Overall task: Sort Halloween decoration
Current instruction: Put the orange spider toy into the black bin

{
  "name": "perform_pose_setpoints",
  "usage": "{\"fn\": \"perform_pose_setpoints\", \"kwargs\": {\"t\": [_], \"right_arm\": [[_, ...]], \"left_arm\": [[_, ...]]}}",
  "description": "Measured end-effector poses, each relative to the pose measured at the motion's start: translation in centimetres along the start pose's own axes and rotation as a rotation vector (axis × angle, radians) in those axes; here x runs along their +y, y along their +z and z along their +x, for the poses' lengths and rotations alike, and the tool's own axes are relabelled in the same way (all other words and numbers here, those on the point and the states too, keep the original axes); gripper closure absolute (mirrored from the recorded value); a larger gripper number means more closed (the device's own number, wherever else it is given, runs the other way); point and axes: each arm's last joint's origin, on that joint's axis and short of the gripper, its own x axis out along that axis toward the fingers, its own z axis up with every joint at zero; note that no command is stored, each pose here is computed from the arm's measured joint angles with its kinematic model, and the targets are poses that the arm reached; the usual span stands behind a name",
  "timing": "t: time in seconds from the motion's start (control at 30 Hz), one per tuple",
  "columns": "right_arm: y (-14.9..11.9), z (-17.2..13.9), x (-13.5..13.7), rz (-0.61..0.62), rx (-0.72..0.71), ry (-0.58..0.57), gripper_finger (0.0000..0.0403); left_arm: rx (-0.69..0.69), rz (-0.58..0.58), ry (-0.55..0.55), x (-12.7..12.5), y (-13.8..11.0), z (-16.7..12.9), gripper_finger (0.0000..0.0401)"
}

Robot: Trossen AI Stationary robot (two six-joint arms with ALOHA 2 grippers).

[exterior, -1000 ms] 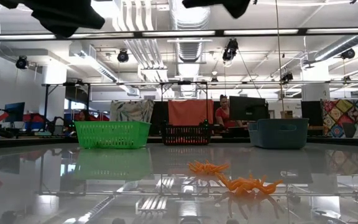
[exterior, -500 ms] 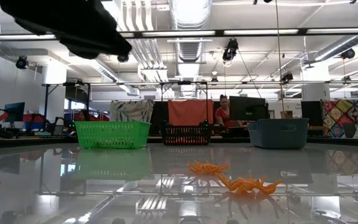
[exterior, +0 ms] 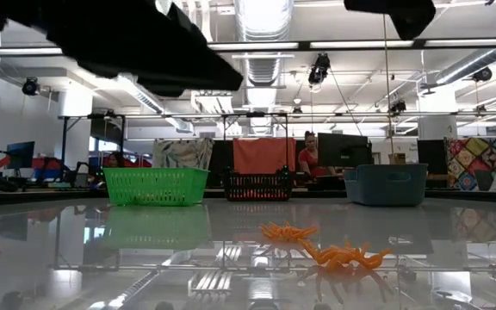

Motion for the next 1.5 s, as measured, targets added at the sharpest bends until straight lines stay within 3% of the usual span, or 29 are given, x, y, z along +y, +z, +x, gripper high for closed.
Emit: {"fn": "perform_pose_setpoints", "kwargs": {"t": [0.5, 0.9, 1.27, 1.5], "right_arm": [[-2.8, -1.1, -1.2, 0.012, -0.101, 0.077, 0.0264], [-4.7, -2.0, -2.2, -0.01, -0.201, 0.139, 0.0273], [-4.9, -2.2, -2.4, -0.039, -0.226, 0.14, 0.0272], [-4.9, -2.2, -2.4, -0.03, -0.228, 0.142, 0.0268]], "left_arm": [[0.0, 0.004, -0.097, 0.3, 0.0, 4.2, 0.0327], [-0.002, 0.003, -0.082, 1.1, -0.2, 4.5, 0.0325], [0.018, 0.041, -0.053, 2.2, -0.8, 4.9, 0.0272], [0.088, 0.071, -0.051, 2.2, -3.2, 6.6, 0.026]]}}
